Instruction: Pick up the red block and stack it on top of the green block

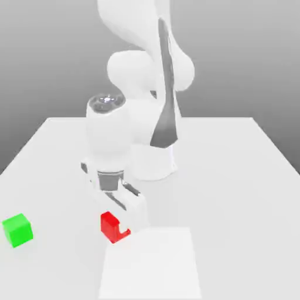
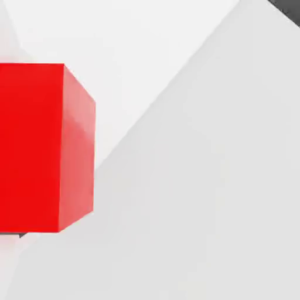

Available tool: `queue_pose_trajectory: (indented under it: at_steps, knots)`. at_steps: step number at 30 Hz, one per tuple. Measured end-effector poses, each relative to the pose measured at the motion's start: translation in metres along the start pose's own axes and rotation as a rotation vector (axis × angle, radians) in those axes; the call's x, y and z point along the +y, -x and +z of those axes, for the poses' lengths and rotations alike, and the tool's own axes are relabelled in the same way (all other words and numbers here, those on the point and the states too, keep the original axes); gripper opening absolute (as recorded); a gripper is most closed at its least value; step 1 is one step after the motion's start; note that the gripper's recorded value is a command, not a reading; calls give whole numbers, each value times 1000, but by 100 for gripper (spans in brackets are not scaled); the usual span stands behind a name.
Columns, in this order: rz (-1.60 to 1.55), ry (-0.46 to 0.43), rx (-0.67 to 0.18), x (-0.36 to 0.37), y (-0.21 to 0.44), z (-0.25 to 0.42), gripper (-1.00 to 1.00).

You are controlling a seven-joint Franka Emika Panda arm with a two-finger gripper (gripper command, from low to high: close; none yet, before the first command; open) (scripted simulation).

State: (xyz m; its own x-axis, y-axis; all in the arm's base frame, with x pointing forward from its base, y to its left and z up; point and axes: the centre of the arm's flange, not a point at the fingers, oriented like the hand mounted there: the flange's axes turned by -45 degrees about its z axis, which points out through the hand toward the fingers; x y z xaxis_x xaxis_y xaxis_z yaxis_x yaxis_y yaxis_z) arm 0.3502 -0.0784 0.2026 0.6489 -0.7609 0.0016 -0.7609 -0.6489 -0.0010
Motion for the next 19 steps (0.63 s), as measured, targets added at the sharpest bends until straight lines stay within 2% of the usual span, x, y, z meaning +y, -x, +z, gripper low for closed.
queue_pose_trajectory:
  at_steps: [7, 11, 16, 17, 19]
  knots:
    - [65, -9, -4, 91, -108, -27, -100]
    - [98, -2, -1, 174, -159, -40, -100]
    - [72, 0, -1, 180, -168, 10, -100]
    - [72, 1, -1, 181, -168, 18, 100]
    - [72, 1, -1, 181, -168, 18, 100]
